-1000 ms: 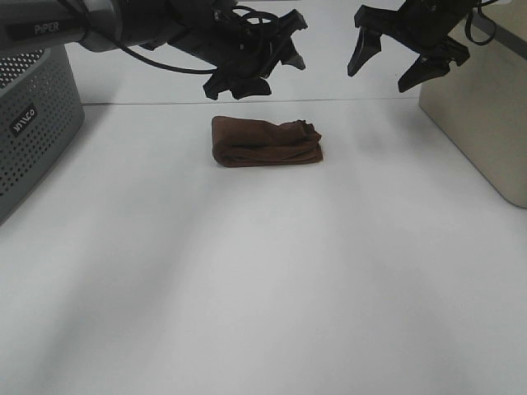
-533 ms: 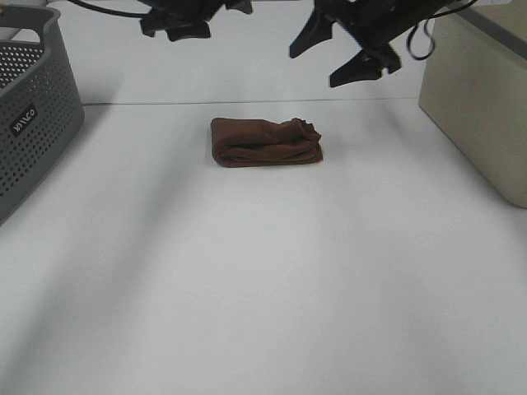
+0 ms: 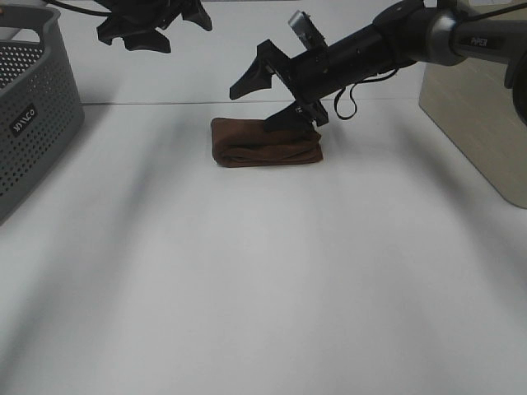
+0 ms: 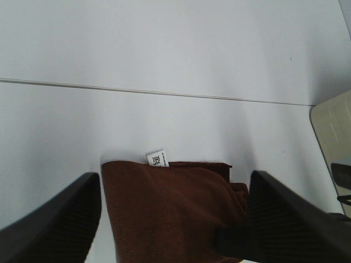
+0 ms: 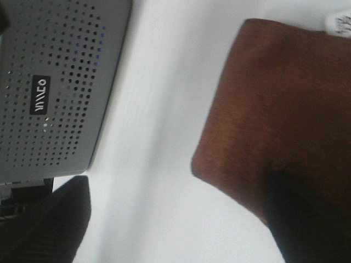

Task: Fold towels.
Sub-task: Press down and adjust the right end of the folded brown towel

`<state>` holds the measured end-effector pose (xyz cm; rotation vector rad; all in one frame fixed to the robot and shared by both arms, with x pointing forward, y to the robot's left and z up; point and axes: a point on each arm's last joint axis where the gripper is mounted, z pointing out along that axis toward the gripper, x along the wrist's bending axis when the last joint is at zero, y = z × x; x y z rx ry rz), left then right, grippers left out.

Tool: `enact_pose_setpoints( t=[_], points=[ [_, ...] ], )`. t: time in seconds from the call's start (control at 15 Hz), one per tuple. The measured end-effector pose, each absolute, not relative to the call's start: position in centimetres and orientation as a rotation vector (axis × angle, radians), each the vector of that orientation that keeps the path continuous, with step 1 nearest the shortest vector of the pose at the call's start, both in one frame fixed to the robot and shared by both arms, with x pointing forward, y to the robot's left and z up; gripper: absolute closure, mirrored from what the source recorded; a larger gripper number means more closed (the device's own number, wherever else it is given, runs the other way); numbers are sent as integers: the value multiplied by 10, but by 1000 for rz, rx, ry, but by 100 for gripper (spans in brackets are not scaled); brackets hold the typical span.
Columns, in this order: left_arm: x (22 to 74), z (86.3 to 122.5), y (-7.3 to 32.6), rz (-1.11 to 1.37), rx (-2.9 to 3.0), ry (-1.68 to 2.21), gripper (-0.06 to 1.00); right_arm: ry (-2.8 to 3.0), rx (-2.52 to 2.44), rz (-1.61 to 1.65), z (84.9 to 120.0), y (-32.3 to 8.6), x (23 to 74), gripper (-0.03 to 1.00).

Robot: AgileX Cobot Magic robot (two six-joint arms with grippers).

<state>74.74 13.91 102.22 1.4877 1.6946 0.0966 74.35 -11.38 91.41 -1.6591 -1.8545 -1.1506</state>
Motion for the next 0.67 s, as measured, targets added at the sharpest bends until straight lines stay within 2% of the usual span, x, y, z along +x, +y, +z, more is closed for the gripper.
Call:
enact_pose_setpoints(
  t=[0.2, 0.47, 0.67],
  points=[
    [747, 1021, 139, 92, 1501, 1697, 24, -1815, -1789, -1046, 899, -136, 749, 16],
    [743, 1020, 139, 64, 1538, 1713, 24, -1827, -1814, -942, 895, -140, 744, 16],
    [735, 1034, 142, 71, 1598, 1710, 24, -1933, -1800, -868, 911, -145, 739, 16]
  ],
)
